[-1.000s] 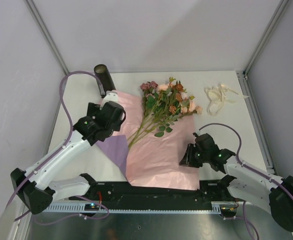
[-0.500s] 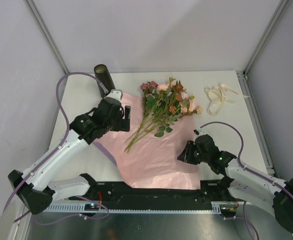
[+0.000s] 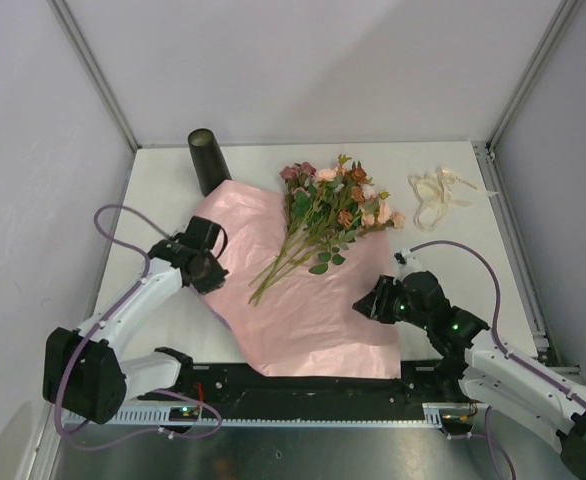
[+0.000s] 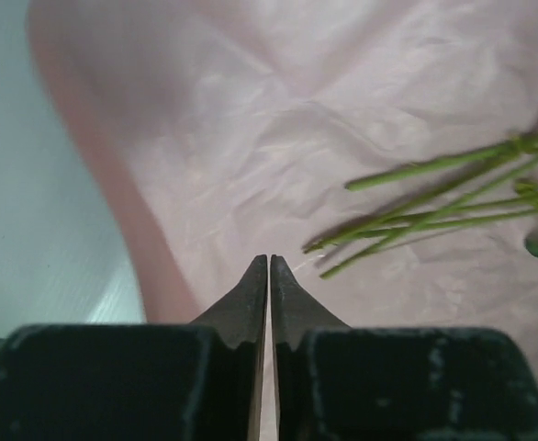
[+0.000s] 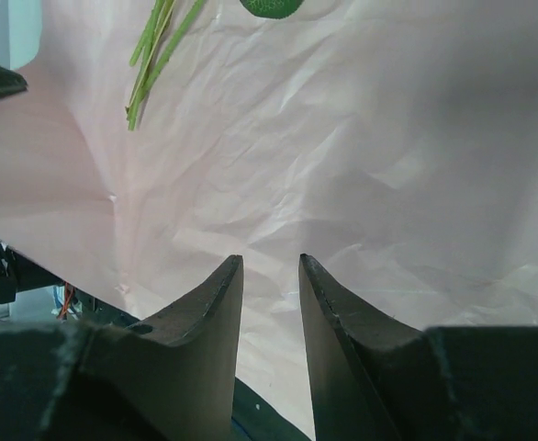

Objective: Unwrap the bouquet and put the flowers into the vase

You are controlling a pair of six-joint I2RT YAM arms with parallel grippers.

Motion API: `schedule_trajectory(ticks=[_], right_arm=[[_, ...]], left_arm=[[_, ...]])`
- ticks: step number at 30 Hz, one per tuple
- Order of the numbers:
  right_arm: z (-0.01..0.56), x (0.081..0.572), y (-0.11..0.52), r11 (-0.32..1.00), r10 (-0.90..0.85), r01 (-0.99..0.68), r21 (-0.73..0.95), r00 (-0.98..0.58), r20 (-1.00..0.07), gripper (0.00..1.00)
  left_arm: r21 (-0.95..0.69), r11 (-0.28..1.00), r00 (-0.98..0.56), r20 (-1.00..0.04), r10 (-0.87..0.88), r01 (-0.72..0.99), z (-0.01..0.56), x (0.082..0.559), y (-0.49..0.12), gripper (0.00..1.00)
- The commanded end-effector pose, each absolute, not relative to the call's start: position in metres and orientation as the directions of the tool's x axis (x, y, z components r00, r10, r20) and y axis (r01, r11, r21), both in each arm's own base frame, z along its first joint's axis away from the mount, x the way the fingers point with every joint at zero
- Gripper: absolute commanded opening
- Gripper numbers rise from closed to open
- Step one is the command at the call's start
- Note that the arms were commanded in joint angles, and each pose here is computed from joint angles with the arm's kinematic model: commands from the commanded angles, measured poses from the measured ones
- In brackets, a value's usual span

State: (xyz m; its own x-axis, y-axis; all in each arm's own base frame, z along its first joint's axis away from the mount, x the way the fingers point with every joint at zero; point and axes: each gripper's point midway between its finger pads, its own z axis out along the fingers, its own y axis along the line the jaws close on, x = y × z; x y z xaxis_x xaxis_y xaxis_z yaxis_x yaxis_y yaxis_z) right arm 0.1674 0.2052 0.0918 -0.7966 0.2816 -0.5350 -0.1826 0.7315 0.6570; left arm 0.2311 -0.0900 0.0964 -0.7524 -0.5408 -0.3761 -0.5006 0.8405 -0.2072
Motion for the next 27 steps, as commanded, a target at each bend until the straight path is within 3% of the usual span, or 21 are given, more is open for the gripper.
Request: schedule_trajectory(ticks=[1, 12, 19, 27], right_arm=[[0.098, 0.172, 0.201, 0.744, 0.28, -0.209, 0.635, -0.765, -0.58, 0.37], [0.102, 0.178, 0.199, 0.745, 0.294, -0.21, 0.633, -0.748, -0.595, 0.37], [0.102, 0.181, 0.198, 0.744, 0.306, -0.201, 0.637, -0.746, -0.592, 0.37], [0.108, 0.186, 0.199, 0.739, 0.327, -0.189, 0.647, -0.739, -0.589, 0.38]], left_arm=[[-0.269, 0.665, -0.587, -0.32, -0.744, -0.697, 0.085, 0.22, -0.074, 0.04], [-0.229, 0.407, -0.333, -0.302, -0.893, -0.884, 0.044, 0.187, -0.028, 0.0], [-0.213, 0.379, -0.292, -0.349, -0.891, -0.901, 0.041, 0.186, -0.014, 0.0], [-0.207, 0.299, -0.225, -0.319, -0.921, -0.931, 0.027, 0.172, -0.009, 0.0]])
